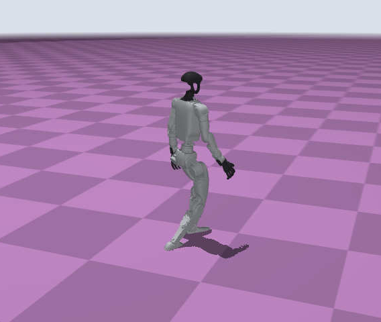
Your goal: Walk
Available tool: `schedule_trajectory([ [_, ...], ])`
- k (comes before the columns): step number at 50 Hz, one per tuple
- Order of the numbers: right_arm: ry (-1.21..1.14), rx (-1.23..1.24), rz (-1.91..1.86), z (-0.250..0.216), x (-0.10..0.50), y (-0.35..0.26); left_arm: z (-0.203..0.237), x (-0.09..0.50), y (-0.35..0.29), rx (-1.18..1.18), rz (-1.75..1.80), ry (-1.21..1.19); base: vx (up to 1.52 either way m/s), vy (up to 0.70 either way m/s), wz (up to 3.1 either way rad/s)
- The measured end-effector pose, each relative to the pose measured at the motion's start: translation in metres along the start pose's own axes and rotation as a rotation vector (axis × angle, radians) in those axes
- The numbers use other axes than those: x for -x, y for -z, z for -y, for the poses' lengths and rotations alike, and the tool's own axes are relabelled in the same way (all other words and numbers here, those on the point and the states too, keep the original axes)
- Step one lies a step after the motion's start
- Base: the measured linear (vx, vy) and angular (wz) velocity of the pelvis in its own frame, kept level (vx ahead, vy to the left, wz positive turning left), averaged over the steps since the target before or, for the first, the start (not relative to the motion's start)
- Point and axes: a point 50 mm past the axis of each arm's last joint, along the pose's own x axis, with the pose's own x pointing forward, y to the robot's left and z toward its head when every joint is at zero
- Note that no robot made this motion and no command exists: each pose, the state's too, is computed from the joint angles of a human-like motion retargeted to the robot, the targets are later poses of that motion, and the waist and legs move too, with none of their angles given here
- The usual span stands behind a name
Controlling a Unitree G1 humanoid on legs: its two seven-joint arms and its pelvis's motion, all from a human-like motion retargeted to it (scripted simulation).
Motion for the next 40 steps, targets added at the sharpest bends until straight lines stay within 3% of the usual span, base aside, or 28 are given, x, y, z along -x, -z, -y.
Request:
schedule_trajectory([
  [10,-0.162,0.008,-0.087,-0.029,0.003,0.014,-0.005,-0.003,-0.019,0.002,0.046,0.026,0.38,0.00,0.03],
  [25,-0.210,0.043,-0.111,-0.031,0.006,0.022,0.010,-0.006,-0.076,-0.102,0.222,0.090,0.26,-0.07,0.10],
  [40,-0.245,0.065,-0.205,-0.039,0.012,0.040,0.016,-0.007,-0.049,-0.118,0.115,0.144,0.13,-0.08,0.09],
])
